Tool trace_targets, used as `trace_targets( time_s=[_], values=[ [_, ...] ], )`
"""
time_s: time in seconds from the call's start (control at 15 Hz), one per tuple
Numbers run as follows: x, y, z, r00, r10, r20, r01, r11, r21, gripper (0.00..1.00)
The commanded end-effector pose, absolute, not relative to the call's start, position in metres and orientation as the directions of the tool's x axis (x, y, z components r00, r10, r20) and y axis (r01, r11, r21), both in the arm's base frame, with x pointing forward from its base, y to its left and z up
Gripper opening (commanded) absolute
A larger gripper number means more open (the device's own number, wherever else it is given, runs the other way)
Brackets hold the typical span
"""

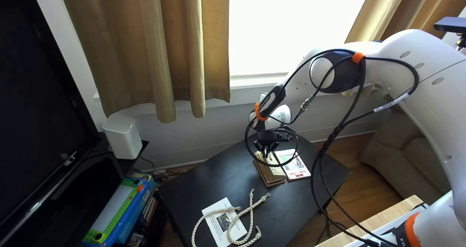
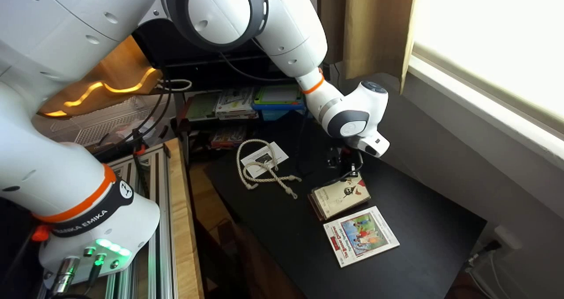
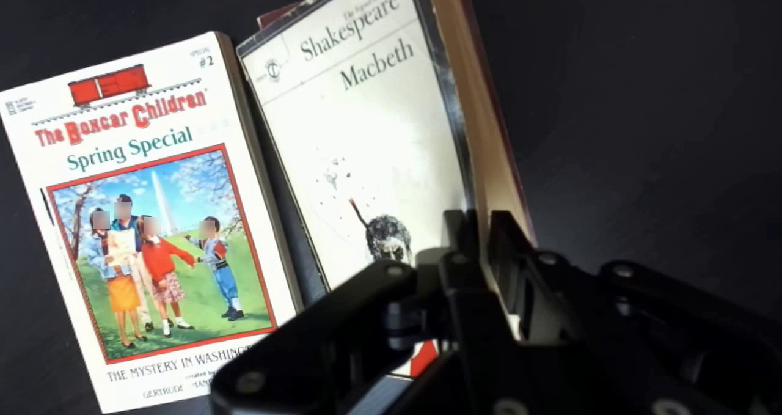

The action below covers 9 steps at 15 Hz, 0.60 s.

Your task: Place both books, which are on the right, on the one to the left

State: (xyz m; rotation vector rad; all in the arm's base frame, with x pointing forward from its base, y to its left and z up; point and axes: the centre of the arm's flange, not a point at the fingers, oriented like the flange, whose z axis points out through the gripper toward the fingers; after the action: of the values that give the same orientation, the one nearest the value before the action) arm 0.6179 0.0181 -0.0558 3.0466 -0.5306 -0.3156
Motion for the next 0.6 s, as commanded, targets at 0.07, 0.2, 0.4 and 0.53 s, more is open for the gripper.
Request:
trace_targets(
  time_s=[0.07,0.2,0.4,0.53],
  values=[
    [0.6212,0.0202,-0.0735,0.909,-0.346,-0.23,-0.346,-0.937,0.042,0.04],
    [0.6219,0.0208,-0.0767,0.909,-0.35,-0.226,-0.35,-0.936,0.04,0.04],
    [0.623,0.0207,-0.0758,0.91,-0.354,-0.216,-0.356,-0.934,0.034,0.45],
    [0.6238,0.019,-0.068,0.91,-0.362,-0.201,-0.365,-0.931,0.024,0.6]
  ],
)
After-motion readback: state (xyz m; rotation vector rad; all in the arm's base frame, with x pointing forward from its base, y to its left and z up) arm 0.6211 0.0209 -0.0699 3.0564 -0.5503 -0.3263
